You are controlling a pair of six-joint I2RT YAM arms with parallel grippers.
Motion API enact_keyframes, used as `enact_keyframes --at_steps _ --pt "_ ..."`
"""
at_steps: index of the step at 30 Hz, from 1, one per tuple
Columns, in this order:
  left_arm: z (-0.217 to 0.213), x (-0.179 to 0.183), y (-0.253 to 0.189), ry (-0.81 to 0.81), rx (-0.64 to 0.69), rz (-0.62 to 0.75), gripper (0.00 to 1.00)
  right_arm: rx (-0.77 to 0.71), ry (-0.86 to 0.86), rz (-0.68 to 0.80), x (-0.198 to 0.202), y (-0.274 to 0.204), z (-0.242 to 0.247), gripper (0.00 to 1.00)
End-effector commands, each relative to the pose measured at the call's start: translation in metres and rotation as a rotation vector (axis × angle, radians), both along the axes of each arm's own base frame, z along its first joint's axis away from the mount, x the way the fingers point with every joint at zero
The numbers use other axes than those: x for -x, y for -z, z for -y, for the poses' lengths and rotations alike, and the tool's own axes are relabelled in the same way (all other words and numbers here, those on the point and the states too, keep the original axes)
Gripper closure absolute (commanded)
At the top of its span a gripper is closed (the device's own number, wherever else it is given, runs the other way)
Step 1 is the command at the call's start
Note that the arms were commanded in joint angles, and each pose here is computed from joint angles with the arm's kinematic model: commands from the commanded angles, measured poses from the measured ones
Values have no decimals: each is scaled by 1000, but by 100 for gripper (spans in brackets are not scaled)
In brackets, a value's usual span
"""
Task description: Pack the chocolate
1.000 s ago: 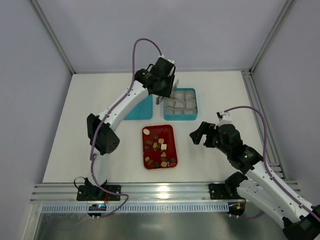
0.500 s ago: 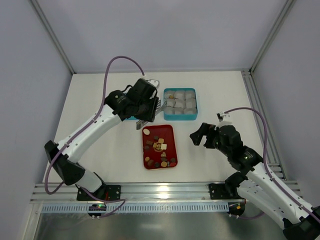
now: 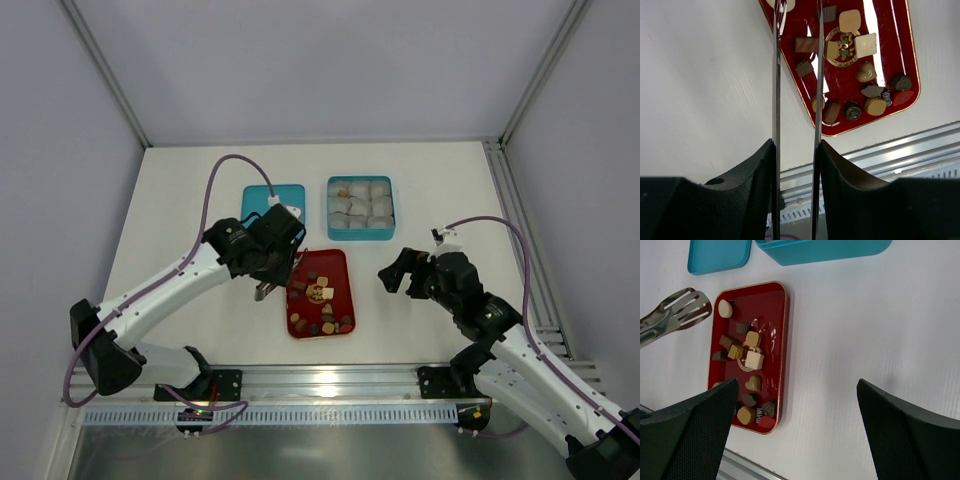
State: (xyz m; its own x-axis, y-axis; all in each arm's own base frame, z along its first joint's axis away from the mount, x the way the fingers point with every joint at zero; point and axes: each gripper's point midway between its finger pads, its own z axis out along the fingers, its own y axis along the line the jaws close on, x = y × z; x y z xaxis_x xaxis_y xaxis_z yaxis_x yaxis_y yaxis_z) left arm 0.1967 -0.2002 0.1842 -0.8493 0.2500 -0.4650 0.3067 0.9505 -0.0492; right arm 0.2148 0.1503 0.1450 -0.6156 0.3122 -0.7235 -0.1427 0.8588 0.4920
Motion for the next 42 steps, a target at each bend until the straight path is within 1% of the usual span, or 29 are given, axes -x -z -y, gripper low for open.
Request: enact_keyframes --at_steps 1,13,42 --pt "-1 -3 -4 -55 40 49 60 -32 -5 18 -3 -5 -5 0" --pt "-2 -16 17 -72 -33 63 60 -28 -9 18 -2 -4 -5 0" --pt "-3 -21 38 -69 -91 45 59 -31 -7 17 0 -2 -4 0"
